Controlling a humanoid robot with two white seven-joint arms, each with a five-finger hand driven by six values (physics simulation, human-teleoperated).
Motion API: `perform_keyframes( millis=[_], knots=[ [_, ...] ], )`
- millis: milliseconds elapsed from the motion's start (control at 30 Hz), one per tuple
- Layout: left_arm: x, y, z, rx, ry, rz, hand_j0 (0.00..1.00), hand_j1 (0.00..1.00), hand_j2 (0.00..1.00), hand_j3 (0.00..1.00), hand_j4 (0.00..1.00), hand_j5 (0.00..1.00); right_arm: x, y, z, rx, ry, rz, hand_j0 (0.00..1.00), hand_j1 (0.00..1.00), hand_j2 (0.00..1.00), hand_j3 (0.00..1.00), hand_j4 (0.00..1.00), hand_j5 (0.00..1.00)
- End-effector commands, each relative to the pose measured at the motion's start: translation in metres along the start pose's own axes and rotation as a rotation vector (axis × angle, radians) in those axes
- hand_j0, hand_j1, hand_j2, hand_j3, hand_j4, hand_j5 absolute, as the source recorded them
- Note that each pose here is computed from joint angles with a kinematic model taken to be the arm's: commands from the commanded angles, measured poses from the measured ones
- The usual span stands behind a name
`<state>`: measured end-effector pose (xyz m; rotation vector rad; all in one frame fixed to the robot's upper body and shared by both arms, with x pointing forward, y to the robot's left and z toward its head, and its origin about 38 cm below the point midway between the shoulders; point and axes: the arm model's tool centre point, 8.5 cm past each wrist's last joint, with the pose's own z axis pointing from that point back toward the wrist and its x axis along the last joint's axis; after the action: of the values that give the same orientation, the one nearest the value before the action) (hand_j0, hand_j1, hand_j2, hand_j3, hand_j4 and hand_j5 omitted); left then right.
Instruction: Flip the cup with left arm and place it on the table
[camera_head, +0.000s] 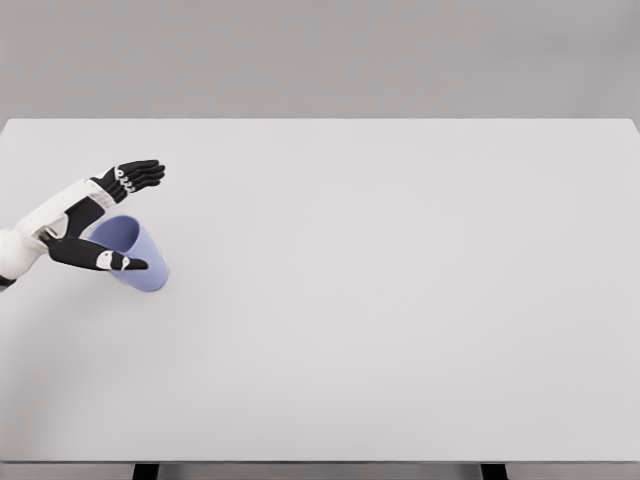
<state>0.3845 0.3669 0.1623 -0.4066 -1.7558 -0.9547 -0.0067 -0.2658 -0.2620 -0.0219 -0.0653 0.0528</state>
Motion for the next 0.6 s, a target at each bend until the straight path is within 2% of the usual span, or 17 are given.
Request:
perform_keyframes(
  millis=[0, 200, 367, 433, 500, 533, 567],
  knots=[
    [0.005, 0.000, -0.002, -0.006, -0.013, -0.002, 1.00, 1.00, 1.00, 1.00, 1.00, 1.00, 0.000, 0.000, 0.000, -0.001, 0.000, 0.000, 1.00, 1.00, 1.00, 1.00, 1.00, 1.00],
    [0.011, -0.001, -0.005, -0.019, -0.026, -0.010, 1.00, 1.00, 1.00, 1.00, 1.00, 1.00, 0.000, 0.000, 0.000, 0.000, 0.000, 0.000, 1.00, 1.00, 1.00, 1.00, 1.00, 1.00],
    [0.032, 0.012, 0.003, -0.054, -0.014, -0.070, 1.00, 1.00, 1.00, 1.00, 1.00, 1.00, 0.000, 0.000, 0.000, 0.000, 0.000, 0.000, 1.00, 1.00, 1.00, 1.00, 1.00, 1.00],
    [0.035, 0.024, 0.014, -0.052, 0.028, -0.101, 1.00, 1.00, 1.00, 1.00, 1.00, 1.00, 0.000, 0.000, 0.000, 0.000, 0.000, 0.001, 1.00, 1.00, 1.00, 1.00, 1.00, 1.00],
    [0.019, 0.039, 0.031, -0.001, 0.098, -0.104, 1.00, 1.00, 1.00, 1.00, 1.00, 1.00, 0.000, 0.000, 0.000, 0.000, 0.000, 0.000, 1.00, 1.00, 1.00, 1.00, 1.00, 1.00],
    [0.015, 0.046, 0.034, 0.000, 0.132, -0.135, 1.00, 1.00, 1.00, 1.00, 1.00, 1.00, 0.000, 0.000, 0.000, 0.000, 0.000, 0.000, 1.00, 1.00, 1.00, 1.00, 1.00, 1.00],
    [0.013, 0.052, 0.031, -0.035, 0.176, -0.215, 1.00, 1.00, 1.00, 1.00, 1.00, 1.00, 0.000, 0.000, 0.000, 0.000, 0.000, 0.000, 1.00, 1.00, 1.00, 1.00, 1.00, 1.00]
  ],
)
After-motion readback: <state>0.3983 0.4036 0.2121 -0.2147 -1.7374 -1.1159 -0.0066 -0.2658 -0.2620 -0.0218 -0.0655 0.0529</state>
